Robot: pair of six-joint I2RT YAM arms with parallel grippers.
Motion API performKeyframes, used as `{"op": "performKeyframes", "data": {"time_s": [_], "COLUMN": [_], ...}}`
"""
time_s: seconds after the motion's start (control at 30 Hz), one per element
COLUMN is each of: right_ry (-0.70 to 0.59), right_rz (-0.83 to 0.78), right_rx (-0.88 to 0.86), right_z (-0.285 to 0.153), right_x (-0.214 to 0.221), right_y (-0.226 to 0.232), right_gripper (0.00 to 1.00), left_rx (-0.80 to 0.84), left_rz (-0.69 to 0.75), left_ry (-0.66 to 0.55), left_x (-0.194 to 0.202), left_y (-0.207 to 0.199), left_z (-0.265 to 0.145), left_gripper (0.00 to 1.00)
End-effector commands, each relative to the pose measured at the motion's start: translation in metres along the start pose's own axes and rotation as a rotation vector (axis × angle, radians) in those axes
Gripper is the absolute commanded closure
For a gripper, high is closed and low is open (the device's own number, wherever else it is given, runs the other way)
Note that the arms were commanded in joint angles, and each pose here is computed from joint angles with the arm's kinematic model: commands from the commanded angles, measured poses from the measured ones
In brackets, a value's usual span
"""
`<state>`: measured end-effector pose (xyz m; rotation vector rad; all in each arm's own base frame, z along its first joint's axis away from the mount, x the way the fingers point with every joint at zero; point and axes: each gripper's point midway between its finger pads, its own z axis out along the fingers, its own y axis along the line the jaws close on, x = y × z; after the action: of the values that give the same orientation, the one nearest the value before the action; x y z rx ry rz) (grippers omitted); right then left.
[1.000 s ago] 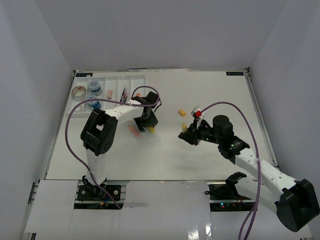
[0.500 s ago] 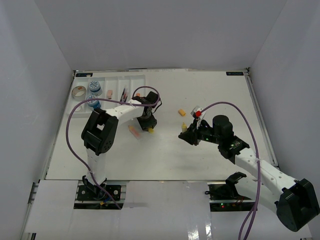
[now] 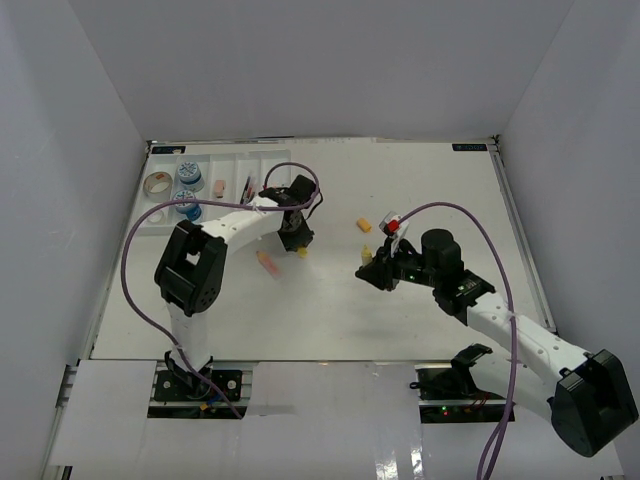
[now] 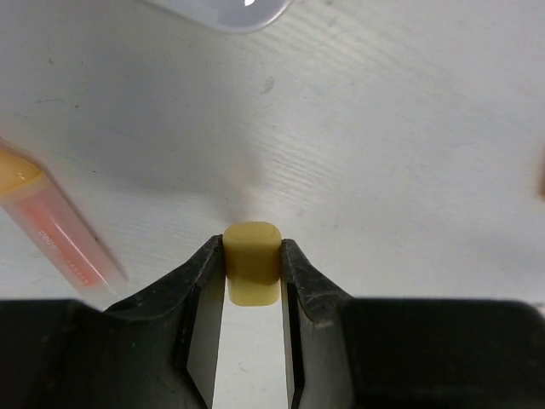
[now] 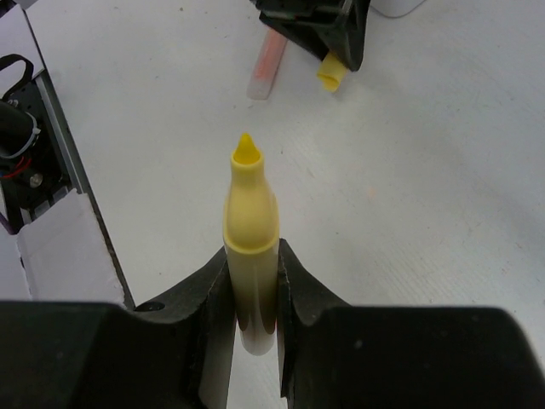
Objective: Sort the stationery into containers
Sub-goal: Pick up the pen cap from the center of the board, then close the pen cap on the pen.
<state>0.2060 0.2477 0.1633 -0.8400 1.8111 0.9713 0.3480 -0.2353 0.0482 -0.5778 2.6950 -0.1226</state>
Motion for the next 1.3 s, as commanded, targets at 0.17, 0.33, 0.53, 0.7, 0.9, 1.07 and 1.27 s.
{"op": "performKeyframes", "data": {"time_s": [0.17, 0.33, 0.53, 0.7, 0.9, 1.07, 1.27], "right_ry": [-0.033, -0.032, -0.042, -0.055, -0.06, -0.056, -0.042], "right_rz": [0.03, 0.039, 0.029, 0.038, 0.048, 0.054, 0.065], "right_rx": [-0.084, -0.084, -0.093, -0.118, -0.129, -0.147, -0.156], "right_z": [0.03, 0.05, 0.077, 0.101, 0.121, 0.131, 0.139], "right_x": [-0.034, -0.042, -0.063, -0.08, -0.09, -0.093, -0.093], "right_y": [0.023, 0.026, 0.032, 0.034, 0.031, 0.031, 0.03], "right_gripper": [0.92, 0.92, 0.92, 0.92, 0.92, 0.92, 0.92], "left_rx": [0.311, 0.408, 0.488, 0.541, 0.623, 0.664, 0.71], "left_rz": [0.016, 0.063, 0.101, 0.121, 0.139, 0.151, 0.16], "left_ry": [-0.329, -0.45, -0.521, -0.569, -0.616, -0.631, -0.636], "left_x": [-0.077, -0.091, -0.09, -0.087, -0.087, -0.084, -0.081], "left_y": [-0.041, -0.036, -0.026, -0.022, -0.027, -0.029, -0.032], "left_z": [-0.112, -0.161, -0.195, -0.201, -0.211, -0.216, -0.221], "left_gripper": [0.99, 1.0, 1.0, 1.0, 1.0, 1.0, 1.0]}}
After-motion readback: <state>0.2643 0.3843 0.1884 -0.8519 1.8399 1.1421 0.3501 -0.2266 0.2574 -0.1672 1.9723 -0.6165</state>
